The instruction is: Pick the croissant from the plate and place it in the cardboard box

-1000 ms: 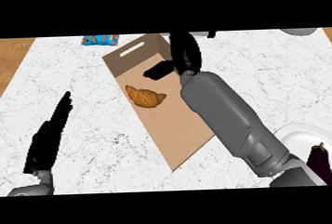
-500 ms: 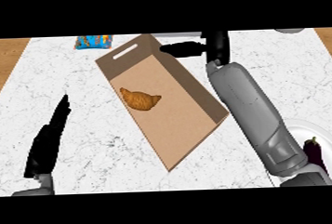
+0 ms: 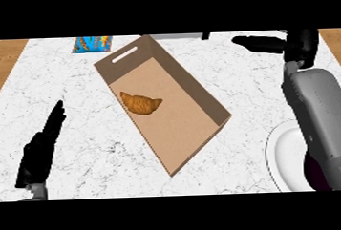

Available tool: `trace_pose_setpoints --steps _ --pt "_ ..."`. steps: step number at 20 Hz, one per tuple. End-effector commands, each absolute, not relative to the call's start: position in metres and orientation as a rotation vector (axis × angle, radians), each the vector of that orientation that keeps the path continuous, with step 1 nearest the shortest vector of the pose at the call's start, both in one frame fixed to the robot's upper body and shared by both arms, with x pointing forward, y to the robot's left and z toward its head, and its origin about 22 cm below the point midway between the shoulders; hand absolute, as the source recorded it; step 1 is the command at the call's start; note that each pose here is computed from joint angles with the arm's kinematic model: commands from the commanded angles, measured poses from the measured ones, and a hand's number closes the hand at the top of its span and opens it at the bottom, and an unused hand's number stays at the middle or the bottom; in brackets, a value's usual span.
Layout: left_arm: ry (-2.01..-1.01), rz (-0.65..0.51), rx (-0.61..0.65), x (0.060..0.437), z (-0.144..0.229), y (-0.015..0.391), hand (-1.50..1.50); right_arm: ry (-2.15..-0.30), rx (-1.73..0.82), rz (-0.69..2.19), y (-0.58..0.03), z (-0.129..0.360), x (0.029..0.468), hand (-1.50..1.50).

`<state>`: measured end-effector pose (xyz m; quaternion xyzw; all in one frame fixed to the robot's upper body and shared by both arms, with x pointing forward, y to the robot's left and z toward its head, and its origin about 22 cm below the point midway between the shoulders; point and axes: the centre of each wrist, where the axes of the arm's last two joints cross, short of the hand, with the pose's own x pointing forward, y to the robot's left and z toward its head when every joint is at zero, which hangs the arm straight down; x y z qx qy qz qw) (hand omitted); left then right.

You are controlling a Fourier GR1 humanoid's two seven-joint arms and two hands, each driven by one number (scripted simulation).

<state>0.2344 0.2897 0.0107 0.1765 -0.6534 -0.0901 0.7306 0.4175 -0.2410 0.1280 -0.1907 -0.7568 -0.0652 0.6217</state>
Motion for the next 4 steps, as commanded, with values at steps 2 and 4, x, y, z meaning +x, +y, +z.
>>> trace_pose_setpoints --steps 2,4 --pt "-1.451 -0.179 0.401 0.24 0.018 0.29 0.0 -1.743 -0.439 -0.125 -0.319 0.141 0.392 -1.5" --pt "-1.445 -0.195 0.403 0.235 0.011 0.303 0.0 -1.766 -0.42 -0.081 -0.338 0.12 0.377 -1.5"
